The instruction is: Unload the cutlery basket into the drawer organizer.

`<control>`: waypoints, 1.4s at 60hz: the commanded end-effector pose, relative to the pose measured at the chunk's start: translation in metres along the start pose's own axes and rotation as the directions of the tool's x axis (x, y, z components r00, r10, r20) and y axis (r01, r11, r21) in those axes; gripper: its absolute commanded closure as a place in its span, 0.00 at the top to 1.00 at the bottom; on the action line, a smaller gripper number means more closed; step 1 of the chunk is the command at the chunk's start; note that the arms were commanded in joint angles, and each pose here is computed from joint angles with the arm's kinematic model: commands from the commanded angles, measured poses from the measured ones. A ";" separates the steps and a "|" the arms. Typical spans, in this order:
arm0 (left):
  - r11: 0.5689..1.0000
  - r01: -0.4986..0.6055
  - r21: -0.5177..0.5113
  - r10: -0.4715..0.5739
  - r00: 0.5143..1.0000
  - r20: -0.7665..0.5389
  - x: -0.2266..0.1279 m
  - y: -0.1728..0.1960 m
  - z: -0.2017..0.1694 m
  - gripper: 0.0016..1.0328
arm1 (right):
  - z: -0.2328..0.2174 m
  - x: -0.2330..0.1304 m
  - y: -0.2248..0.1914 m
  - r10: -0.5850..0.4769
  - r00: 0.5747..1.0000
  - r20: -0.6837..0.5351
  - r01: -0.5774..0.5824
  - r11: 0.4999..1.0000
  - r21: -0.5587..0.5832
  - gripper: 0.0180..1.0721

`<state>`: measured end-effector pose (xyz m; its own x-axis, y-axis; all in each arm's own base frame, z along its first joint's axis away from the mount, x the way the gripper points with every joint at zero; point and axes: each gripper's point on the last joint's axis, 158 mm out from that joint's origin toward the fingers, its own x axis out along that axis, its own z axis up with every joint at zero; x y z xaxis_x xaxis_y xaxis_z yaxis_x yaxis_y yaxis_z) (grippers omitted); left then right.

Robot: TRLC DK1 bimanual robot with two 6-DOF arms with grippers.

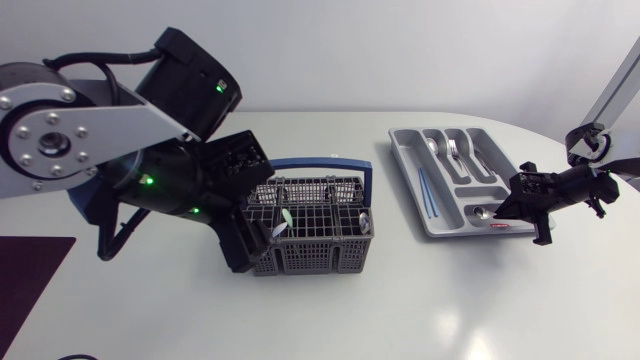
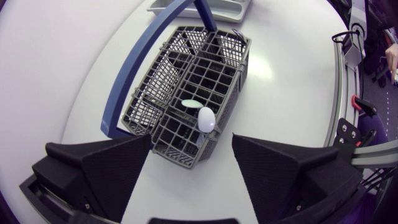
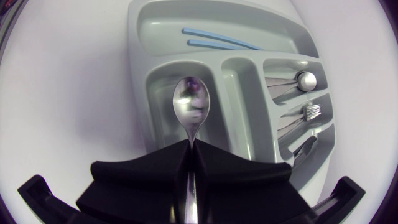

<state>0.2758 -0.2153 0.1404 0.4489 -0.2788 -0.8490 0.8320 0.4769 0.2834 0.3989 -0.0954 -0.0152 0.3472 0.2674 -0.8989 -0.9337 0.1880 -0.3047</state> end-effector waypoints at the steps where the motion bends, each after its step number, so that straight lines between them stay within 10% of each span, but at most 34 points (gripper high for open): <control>1: 0.999 0.015 -0.028 -0.017 0.999 -0.043 0.010 -0.010 -0.007 0.91 | -0.006 0.006 -0.008 -0.007 1.000 -0.021 0.006 0.999 -0.052 0.11; 19: 0.997 -0.038 -0.060 0.033 0.996 -0.084 0.022 -0.017 -0.008 0.91 | -0.006 -0.008 -0.020 -0.077 0.996 -0.042 0.078 0.997 0.014 0.60; 26: 0.994 -0.086 -0.067 0.080 0.993 -0.088 0.022 -0.015 -0.005 0.91 | 0.002 -0.023 -0.017 -0.109 0.993 -0.034 0.110 0.993 0.033 0.96; 48: 0.947 -0.315 -0.060 0.313 0.949 -0.030 0.005 0.000 0.025 0.90 | 0.029 -0.044 0.011 -0.186 0.982 0.038 0.183 0.981 0.069 0.96; 84: 0.970 -0.241 0.041 0.245 0.961 -0.131 0.037 -0.033 0.007 0.77 | 0.037 -0.039 0.024 -0.164 0.985 0.048 0.159 0.982 0.100 0.96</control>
<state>0.2700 -0.2477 0.1260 0.6244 -0.0855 -0.7764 0.7002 0.5018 0.5079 0.3716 -0.0716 0.0283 0.5064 0.2745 -0.8174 -0.8511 0.3114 -0.4227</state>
